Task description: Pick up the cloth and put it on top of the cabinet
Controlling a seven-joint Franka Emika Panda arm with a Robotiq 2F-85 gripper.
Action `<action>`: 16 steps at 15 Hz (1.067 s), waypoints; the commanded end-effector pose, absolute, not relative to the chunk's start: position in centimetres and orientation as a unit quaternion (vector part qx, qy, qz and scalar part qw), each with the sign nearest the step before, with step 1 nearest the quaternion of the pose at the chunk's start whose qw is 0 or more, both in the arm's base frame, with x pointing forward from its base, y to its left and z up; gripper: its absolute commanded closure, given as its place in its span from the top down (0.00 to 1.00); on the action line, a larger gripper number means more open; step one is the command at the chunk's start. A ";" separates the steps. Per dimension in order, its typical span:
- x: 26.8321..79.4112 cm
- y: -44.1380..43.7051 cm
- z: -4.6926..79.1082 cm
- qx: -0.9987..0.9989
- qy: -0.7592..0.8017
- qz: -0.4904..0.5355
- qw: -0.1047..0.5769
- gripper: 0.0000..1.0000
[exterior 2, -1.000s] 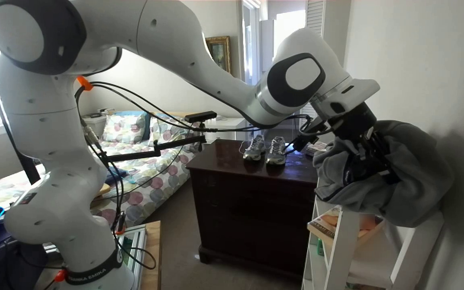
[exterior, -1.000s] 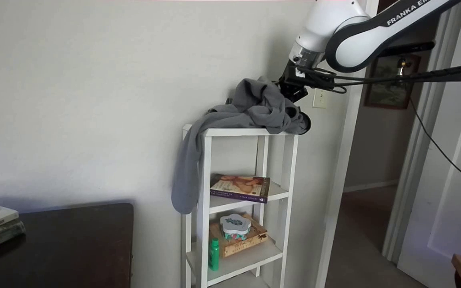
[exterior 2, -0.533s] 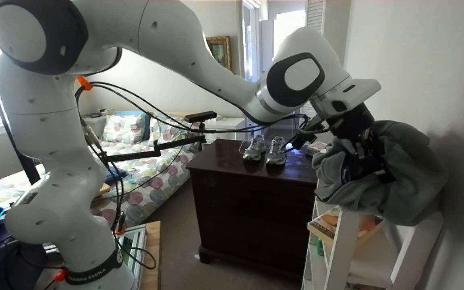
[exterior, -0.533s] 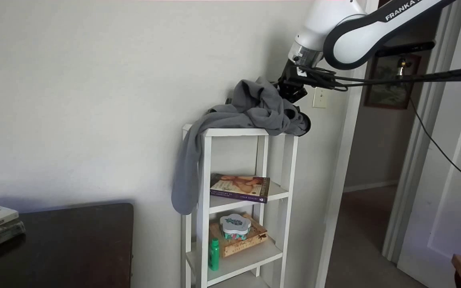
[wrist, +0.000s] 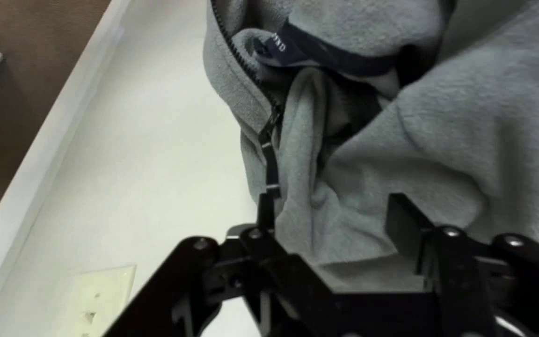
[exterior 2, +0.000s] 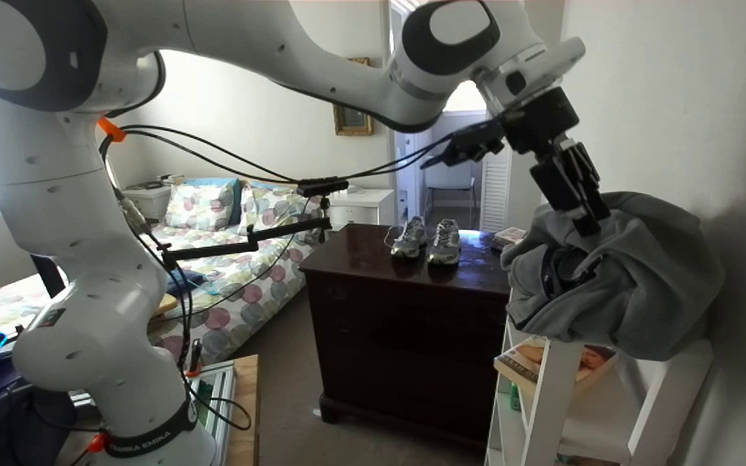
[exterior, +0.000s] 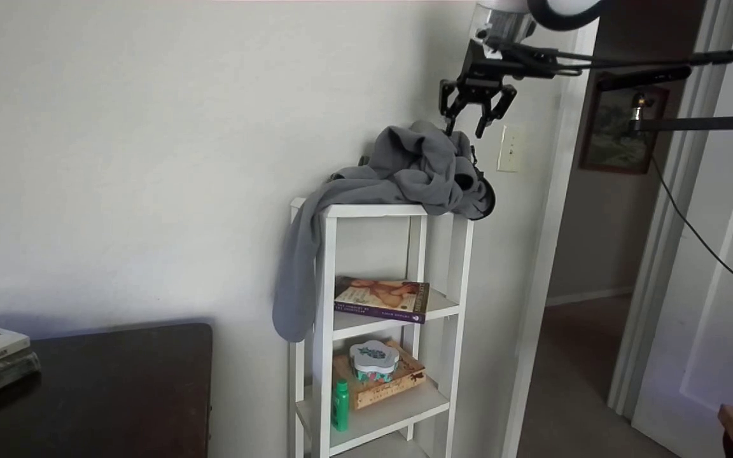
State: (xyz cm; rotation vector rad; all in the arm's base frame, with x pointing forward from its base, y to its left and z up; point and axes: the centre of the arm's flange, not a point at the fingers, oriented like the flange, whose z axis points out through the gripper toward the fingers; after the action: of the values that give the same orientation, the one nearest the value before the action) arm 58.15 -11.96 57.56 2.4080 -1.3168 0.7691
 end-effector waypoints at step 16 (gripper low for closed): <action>48.5 -5.0 72.7 0.844 -0.479 0.218 0.099 1.00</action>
State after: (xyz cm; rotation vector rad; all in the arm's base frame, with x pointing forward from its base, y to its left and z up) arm 48.48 -5.00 72.71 2.4973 -1.4174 0.6444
